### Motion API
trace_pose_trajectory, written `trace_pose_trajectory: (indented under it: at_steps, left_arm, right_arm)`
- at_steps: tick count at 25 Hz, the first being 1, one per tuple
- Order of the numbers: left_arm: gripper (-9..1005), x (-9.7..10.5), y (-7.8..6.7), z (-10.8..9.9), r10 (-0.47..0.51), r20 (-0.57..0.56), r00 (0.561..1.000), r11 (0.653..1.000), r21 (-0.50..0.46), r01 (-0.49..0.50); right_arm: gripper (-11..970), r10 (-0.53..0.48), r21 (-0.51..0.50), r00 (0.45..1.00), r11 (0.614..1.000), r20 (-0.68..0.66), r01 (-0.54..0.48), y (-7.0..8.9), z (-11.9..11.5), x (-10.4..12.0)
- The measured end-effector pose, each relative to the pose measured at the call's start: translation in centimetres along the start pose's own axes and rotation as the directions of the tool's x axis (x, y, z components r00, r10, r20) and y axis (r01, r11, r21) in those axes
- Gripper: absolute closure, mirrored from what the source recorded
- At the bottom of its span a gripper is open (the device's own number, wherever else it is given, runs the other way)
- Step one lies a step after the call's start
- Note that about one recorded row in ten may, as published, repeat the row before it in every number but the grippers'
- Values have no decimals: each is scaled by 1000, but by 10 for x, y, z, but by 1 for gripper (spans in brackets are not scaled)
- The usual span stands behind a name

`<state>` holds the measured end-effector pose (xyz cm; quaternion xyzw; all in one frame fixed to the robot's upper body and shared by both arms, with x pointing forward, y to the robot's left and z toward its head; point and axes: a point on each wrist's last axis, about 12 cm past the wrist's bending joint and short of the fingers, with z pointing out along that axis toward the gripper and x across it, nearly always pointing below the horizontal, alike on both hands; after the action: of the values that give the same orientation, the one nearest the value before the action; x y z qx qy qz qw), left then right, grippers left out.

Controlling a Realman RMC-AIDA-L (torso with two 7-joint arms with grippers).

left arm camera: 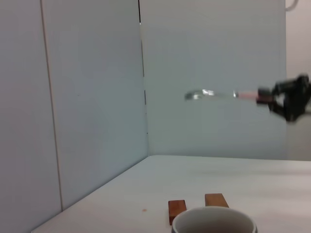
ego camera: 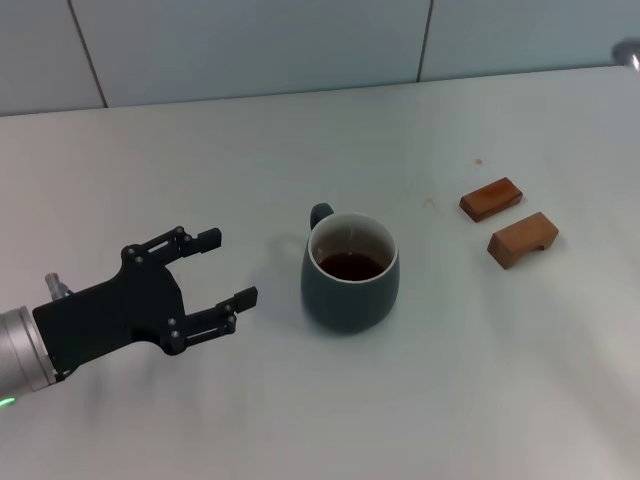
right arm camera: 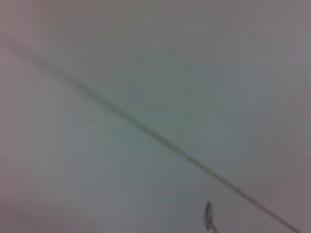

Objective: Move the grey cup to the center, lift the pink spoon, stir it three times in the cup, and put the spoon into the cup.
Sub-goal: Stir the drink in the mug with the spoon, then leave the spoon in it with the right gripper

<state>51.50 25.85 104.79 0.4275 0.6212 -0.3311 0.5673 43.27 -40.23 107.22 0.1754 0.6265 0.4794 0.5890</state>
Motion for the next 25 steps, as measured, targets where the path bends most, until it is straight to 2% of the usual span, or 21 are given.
trace_pose_trajectory:
  at_steps: [2, 5, 9, 10, 11, 16, 25]
  left_arm:
    - [211, 0, 0, 0, -1, -1, 1000, 1000, 3, 1]
    - [211, -1, 1, 0, 2, -12, 1000, 1000, 19, -2]
    - [211, 0, -1, 2, 10, -33, 999, 999, 50, -8]
    - [211, -1, -1, 2, 11, -40, 999, 998, 58, -9]
    - [211, -1, -1, 3, 9, -49, 999, 998, 67, -6]
    - [211, -2, 2, 4, 3, -71, 997, 997, 80, 2]
    - [211, -5, 4, 7, 8, -71, 997, 997, 83, -2]
  right_arm:
    - [834, -84, -25, 990, 996, -114, 82, 13, 8, -22]
    - [835, -228, -64, 934, 974, -275, 219, 37, 23, -48]
    - [835, -382, -136, 819, 923, -429, 360, 73, 42, -67]
    - [835, -442, -170, 749, 894, -494, 415, 91, 52, -71]
    - [835, -442, -170, 749, 894, -494, 415, 91, 52, -71]
    - [834, -533, -242, 567, 827, -628, 508, 135, 83, -68]
    - [835, -490, -247, 333, 788, -806, 563, 181, 153, -58]
